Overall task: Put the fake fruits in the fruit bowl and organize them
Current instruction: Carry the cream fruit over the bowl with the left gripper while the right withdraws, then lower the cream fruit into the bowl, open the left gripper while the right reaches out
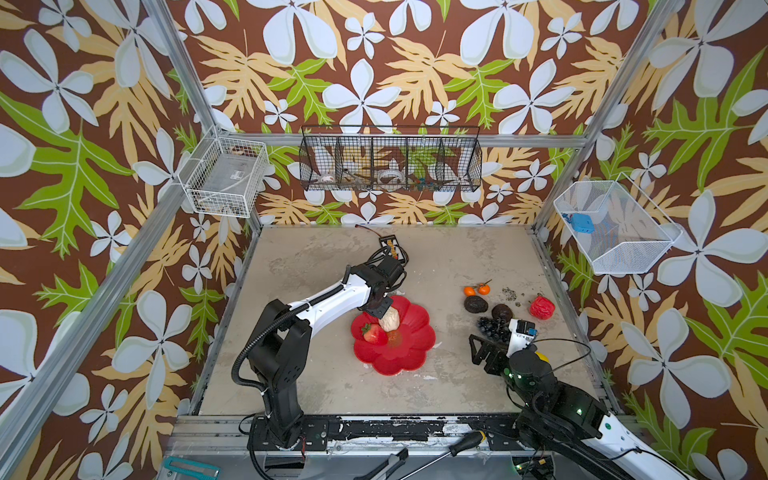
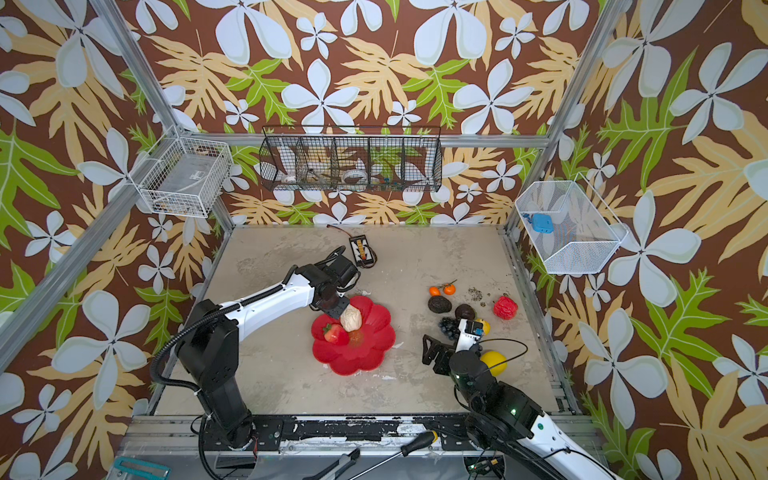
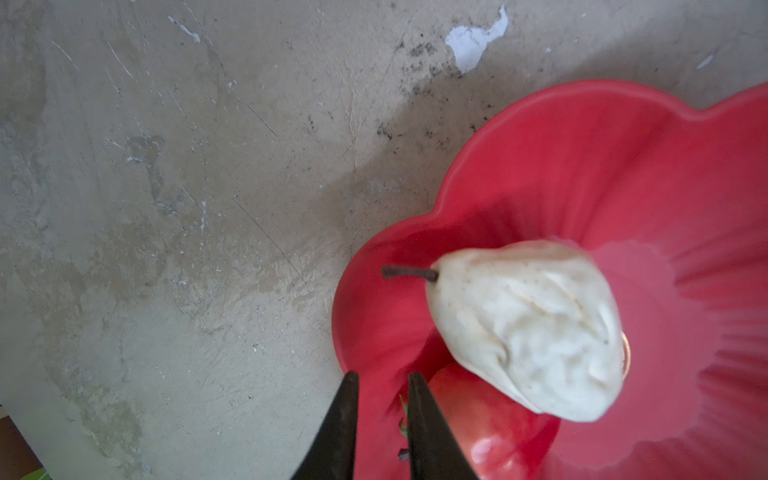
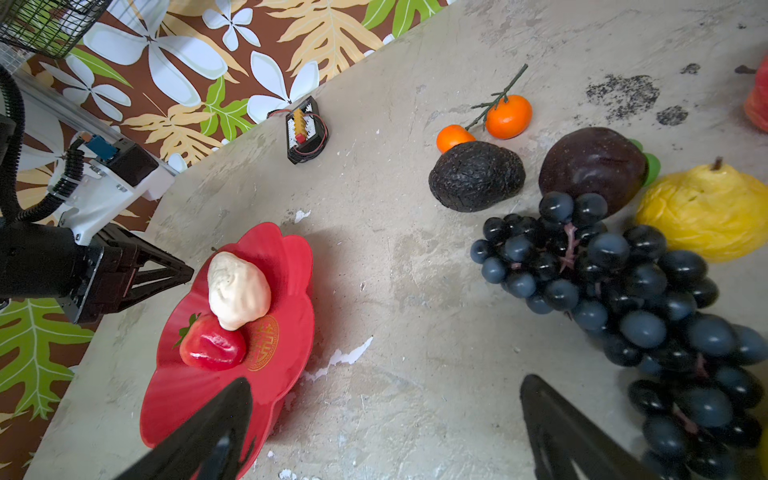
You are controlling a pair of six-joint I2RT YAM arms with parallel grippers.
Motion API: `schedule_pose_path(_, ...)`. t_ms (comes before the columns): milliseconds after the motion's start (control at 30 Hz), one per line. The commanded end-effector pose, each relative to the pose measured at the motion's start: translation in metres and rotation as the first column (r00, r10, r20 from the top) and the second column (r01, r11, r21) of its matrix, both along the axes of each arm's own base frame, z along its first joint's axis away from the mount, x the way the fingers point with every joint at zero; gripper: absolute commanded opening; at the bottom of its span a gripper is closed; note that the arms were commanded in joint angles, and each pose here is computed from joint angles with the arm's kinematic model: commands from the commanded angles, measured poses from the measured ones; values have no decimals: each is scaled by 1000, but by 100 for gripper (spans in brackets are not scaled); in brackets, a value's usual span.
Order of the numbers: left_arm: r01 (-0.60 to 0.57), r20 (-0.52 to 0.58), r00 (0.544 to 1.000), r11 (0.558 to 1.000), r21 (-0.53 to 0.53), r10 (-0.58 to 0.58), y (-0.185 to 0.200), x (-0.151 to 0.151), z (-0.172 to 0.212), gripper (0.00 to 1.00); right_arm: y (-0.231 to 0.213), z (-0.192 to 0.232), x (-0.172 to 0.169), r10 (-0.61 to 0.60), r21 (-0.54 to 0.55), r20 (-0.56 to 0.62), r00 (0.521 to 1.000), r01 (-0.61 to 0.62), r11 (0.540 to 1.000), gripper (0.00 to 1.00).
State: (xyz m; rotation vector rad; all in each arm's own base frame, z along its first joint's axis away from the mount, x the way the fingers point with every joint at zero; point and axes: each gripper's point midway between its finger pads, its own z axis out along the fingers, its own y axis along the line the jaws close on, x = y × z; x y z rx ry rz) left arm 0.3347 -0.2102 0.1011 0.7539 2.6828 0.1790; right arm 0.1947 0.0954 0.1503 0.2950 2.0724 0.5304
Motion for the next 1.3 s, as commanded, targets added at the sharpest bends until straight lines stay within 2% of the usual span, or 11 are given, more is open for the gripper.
schedule_pose_path(0, -15, 26, 1000, 999, -48, 16, -3, 1, 12, 25, -1, 9, 3, -15, 4, 20, 1000, 15, 1000, 100)
schedule_pose_path(167, -56, 136, 987, 977, -206, 86, -7, -1, 54, 31, -7, 21, 7, -50, -25, 38, 998, 51, 998, 100)
schedule_pose_path(267, -81, 237, 954, 920, -384, 183, -4, -8, 91, 35, -15, 33, 12, -93, -59, 62, 994, 96, 994, 100)
schedule_pose_path(367, -42, 299, 911, 785, -618, 285, -2, -27, 124, 41, -24, 45, 18, -140, -107, 99, 985, 151, 983, 100)
schedule_pose_path(433, 5, 315, 877, 647, -762, 363, 6, -48, 139, 47, -27, 50, 24, -159, -153, 119, 980, 177, 972, 100)
schedule_pose_path(500, 48, 324, 845, 543, -839, 425, 19, -64, 145, 55, -22, 54, 33, -131, -190, 120, 984, 153, 970, 100)
schedule_pose_path(633, 77, 335, 769, 441, -894, 545, 54, -86, 138, 62, -14, 39, 57, -66, -224, 0, 998, 64, 972, 99)
schedule_pose_path(800, 92, 338, 727, 403, -910, 597, 77, -103, 117, 67, -34, 10, 80, -75, -164, -147, 986, 51, 985, 98)
schedule_pose_path(1000, 128, 361, 730, 402, -907, 581, 80, -112, 92, 70, -30, -3, 99, -73, -139, -221, 972, 42, 989, 96)
schedule_pose_path(1133, 99, 391, 705, 464, -880, 592, 90, -109, 74, 74, -24, -14, 113, -75, -114, -258, 963, 47, 992, 96)
schedule_pose_path(1267, 147, 429, 720, 484, -862, 546, 83, -112, 66, 78, -22, -28, 125, -101, -119, -304, 947, 67, 991, 95)
